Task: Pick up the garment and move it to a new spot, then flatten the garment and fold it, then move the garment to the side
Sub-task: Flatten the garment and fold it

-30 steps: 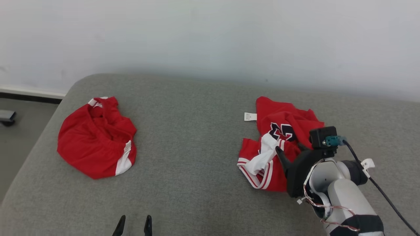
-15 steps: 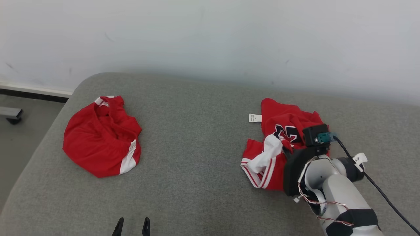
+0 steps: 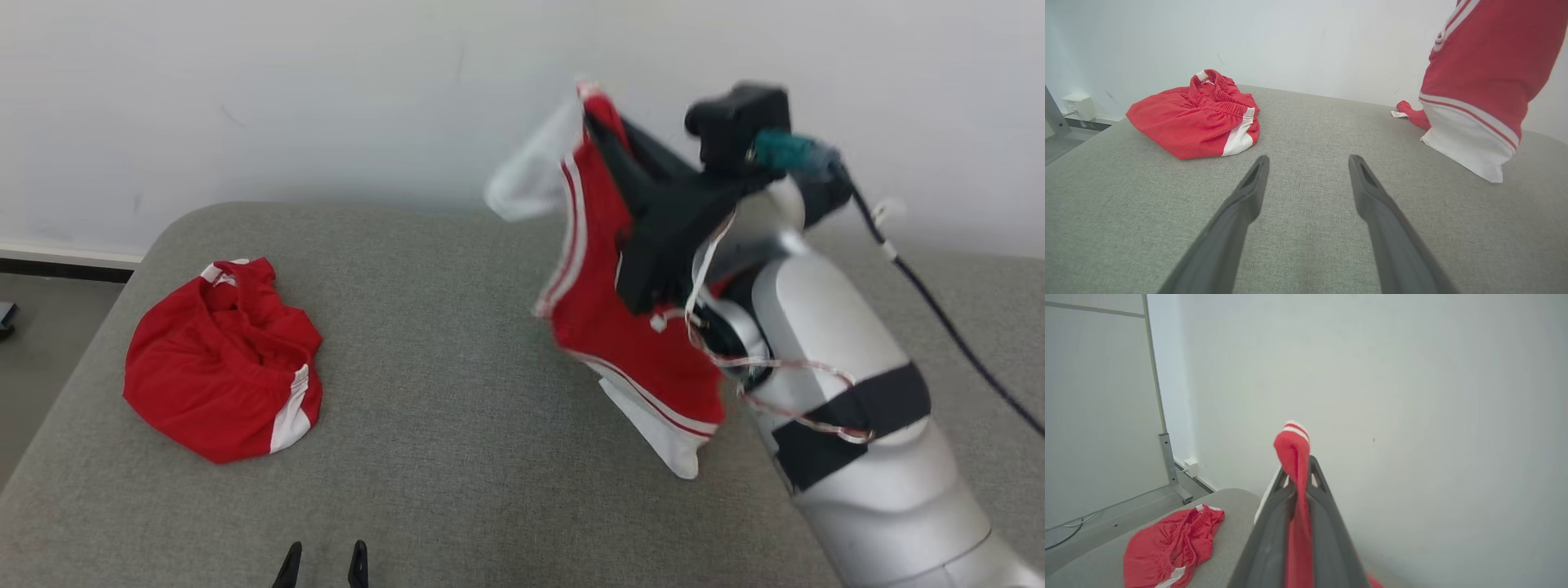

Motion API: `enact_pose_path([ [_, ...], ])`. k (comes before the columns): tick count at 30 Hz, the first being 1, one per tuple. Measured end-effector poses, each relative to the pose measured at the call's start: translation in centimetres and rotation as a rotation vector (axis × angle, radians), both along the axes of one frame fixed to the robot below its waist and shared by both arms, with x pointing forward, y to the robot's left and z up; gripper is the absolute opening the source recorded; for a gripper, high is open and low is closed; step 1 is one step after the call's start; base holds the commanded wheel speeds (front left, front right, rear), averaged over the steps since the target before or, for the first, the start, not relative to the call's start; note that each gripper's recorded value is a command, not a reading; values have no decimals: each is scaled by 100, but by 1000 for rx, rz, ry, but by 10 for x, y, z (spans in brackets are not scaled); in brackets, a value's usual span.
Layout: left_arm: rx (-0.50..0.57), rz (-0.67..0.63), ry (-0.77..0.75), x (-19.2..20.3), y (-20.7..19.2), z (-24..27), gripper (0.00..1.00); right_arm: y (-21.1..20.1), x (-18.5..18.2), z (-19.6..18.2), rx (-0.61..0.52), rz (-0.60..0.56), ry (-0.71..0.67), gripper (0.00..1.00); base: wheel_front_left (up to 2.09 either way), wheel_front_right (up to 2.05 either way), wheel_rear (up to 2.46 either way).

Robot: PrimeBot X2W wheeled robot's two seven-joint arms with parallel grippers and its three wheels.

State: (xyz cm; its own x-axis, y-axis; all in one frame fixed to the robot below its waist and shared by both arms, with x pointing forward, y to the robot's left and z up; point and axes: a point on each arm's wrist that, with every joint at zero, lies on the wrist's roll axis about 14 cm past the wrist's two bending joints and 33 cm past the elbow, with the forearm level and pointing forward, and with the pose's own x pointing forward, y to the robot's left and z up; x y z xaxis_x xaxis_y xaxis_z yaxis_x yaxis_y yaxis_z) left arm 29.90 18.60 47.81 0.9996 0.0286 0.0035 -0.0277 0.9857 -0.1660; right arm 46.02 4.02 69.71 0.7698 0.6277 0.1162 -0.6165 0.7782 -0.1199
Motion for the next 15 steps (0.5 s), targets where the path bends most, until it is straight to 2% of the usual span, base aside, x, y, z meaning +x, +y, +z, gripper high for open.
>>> enact_pose_path([
  [10, 3, 0, -2, 3, 1, 1, 100, 8, -20, 137, 176, 81, -342, 0, 0, 0, 0],
  [12, 4, 2, -1, 4, 1, 1, 100, -1, -16, 150, 209, 62, -362, 0, 0, 0, 0],
  [15, 4, 1, -2, 5, 1, 1, 100, -18, 3, 141, 201, -14, -326, 0, 0, 0, 0],
])
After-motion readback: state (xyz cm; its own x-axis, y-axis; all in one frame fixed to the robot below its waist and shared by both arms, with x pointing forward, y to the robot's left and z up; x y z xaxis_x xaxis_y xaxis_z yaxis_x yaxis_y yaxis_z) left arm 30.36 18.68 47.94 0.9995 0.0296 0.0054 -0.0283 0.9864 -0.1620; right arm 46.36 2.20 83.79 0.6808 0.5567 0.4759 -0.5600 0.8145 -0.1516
